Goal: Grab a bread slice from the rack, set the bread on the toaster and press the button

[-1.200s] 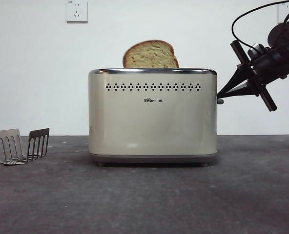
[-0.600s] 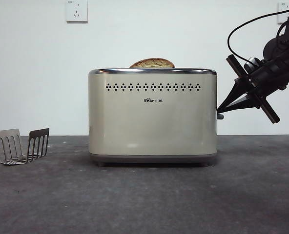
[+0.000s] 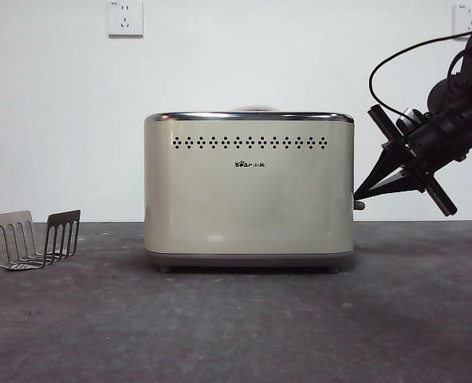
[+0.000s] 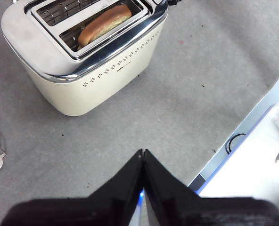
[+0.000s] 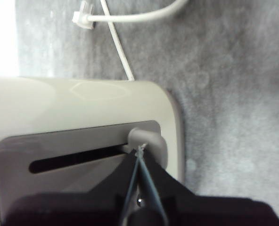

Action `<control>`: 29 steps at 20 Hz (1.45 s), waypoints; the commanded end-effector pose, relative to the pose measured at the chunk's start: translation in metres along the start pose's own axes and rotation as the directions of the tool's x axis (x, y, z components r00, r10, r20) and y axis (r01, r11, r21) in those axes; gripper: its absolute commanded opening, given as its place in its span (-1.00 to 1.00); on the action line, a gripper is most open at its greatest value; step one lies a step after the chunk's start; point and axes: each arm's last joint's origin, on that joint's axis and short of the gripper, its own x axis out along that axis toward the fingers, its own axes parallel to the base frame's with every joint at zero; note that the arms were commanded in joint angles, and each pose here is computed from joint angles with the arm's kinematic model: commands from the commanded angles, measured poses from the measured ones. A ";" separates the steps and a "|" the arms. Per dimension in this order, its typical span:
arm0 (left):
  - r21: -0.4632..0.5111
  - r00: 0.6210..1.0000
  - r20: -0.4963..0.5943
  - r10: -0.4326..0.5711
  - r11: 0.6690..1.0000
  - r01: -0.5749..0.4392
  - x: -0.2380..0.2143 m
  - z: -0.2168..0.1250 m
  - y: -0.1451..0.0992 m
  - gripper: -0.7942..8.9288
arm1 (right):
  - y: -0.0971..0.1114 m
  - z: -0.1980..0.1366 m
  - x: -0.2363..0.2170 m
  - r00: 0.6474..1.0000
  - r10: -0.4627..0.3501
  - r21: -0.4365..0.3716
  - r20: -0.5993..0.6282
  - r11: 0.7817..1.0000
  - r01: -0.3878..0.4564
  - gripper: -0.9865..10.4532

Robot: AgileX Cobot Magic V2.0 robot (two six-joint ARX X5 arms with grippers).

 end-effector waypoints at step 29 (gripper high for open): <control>-0.008 1.000 -0.001 0.000 1.000 0.000 0.001 -0.001 0.000 -0.85 | 0.041 0.013 -0.023 0.999 -0.043 -0.083 0.030 0.996 0.046 -0.84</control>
